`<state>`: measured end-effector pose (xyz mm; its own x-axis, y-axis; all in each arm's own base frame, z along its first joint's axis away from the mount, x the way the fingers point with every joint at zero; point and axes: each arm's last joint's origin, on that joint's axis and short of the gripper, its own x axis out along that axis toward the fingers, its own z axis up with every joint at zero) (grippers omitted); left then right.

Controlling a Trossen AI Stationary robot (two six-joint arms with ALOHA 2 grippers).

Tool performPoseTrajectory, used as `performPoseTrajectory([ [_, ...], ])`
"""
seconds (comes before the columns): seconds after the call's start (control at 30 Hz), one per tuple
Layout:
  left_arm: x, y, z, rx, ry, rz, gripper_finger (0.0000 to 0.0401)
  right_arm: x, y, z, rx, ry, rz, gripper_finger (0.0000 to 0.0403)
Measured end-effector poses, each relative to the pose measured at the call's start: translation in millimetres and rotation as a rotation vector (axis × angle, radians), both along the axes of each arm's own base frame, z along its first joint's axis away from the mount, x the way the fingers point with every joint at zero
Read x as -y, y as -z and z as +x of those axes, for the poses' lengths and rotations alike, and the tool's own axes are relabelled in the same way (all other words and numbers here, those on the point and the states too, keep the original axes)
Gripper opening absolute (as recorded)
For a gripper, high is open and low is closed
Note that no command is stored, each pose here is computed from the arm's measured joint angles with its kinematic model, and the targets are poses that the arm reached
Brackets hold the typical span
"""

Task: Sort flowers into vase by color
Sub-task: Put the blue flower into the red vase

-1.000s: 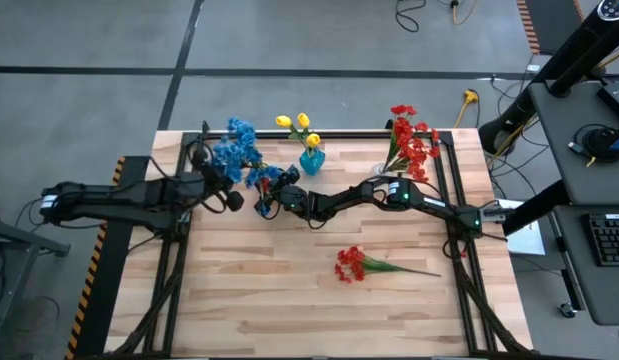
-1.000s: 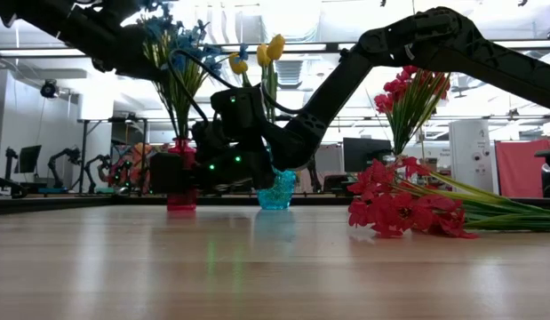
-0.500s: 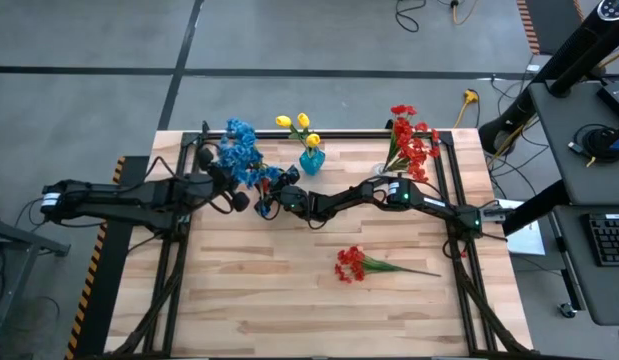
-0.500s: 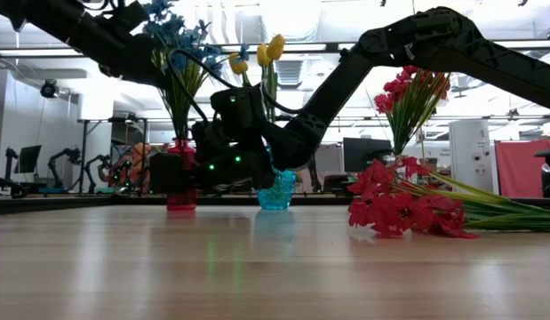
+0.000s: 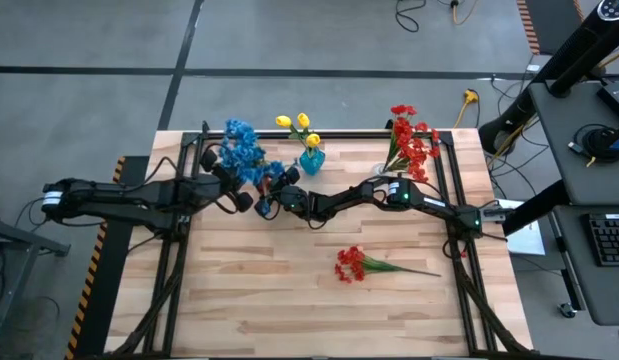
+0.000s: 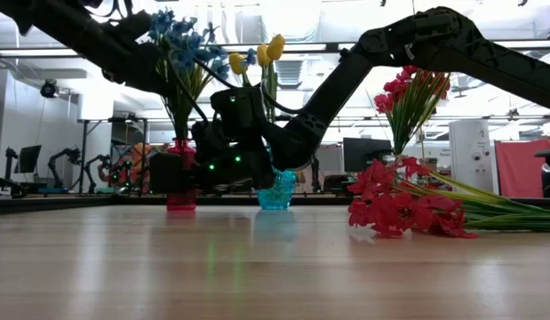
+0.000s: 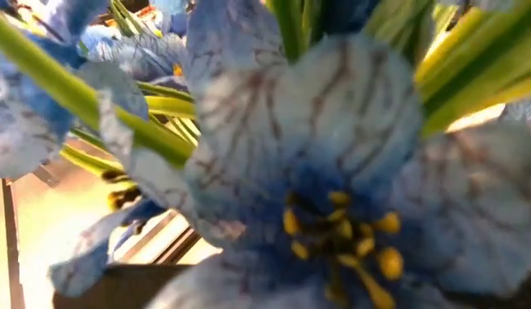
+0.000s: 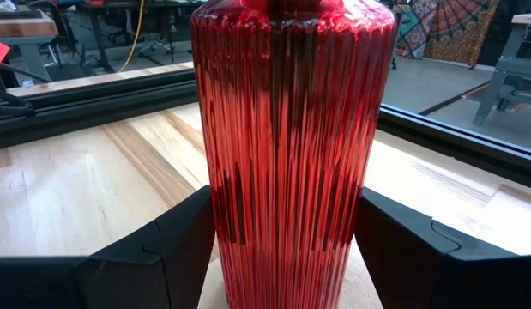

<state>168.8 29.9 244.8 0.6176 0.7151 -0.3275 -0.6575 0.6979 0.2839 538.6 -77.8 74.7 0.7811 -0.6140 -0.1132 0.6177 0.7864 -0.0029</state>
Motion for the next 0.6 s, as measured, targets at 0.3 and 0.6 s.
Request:
performPoseTrajectory([
  [0.3,0,3,2,-0.002,-0.012,-0.022,0.0004,0,0,0,0.000,0.000,0.000,0.0247],
  [0.6,0,11,4,-0.008,-0.024,-0.044,0.0004,0,0,0,0.001,0.000,0.000,0.0247],
])
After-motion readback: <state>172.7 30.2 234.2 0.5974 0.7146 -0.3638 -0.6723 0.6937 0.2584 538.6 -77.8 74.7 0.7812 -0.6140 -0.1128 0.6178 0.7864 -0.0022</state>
